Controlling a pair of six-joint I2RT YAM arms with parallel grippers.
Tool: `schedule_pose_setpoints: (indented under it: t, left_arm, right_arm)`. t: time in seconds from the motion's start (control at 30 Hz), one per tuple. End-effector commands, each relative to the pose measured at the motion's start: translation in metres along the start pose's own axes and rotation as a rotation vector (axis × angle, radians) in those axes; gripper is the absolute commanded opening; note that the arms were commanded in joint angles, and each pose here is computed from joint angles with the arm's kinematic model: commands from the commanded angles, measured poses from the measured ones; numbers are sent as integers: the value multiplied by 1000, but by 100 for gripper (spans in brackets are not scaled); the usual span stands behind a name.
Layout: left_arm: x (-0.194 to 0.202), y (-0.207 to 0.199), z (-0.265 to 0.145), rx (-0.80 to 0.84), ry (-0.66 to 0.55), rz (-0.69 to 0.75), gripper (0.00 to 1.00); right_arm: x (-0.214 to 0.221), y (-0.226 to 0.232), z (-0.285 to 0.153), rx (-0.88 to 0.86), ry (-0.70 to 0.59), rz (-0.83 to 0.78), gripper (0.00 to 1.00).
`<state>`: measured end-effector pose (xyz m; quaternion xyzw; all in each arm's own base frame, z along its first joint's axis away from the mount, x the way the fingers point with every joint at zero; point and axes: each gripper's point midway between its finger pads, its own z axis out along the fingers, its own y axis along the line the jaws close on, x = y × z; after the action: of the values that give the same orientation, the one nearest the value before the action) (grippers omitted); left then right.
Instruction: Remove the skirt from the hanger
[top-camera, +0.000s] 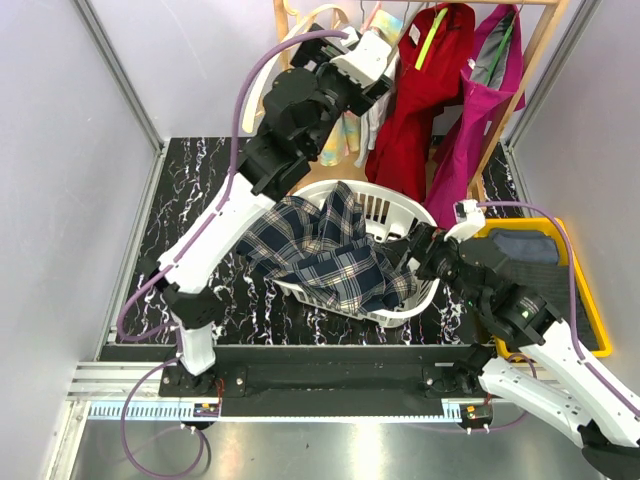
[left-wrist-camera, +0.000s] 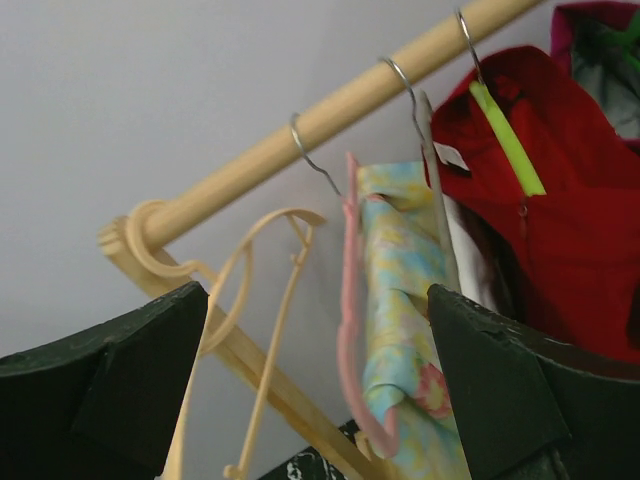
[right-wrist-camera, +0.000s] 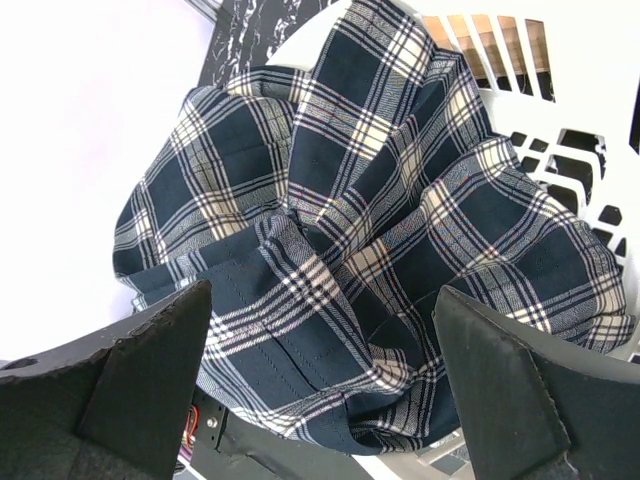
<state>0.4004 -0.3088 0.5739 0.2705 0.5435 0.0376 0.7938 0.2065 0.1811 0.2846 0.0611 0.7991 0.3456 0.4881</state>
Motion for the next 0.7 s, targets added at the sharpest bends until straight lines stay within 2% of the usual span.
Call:
schedule_pose_setpoints:
  t: [0.0,0.23,0.33,0.47,0.5,0.6,0.67]
  left_arm:
    - [-10,11,18,9,-93,-124,99]
    - [10,8,36,6,-80,-91,99]
    - [16,3,40,27,-85,-80,95]
    - [15,2,47,45,-121,-79,83]
    - [23,-4,52,59,-111,-81,77]
    - [34,-10,59,70,-94,-76,65]
    - [40,-13,62,75,-83,-72,65]
  right_arm:
    - [-8,2,-5,-20,-51,20,100]
    - [-9,1,-8,-25,-61,21,100]
    - [-10,1,-8,-25,-63,18,100]
    - [-11,2,-9,-26,-68,12,100]
    - [-12,2,-9,-25,-69,10,100]
    - [-13,2,-10,-25,-75,11,100]
    - [-14,2,-11,-26,-78,14,100]
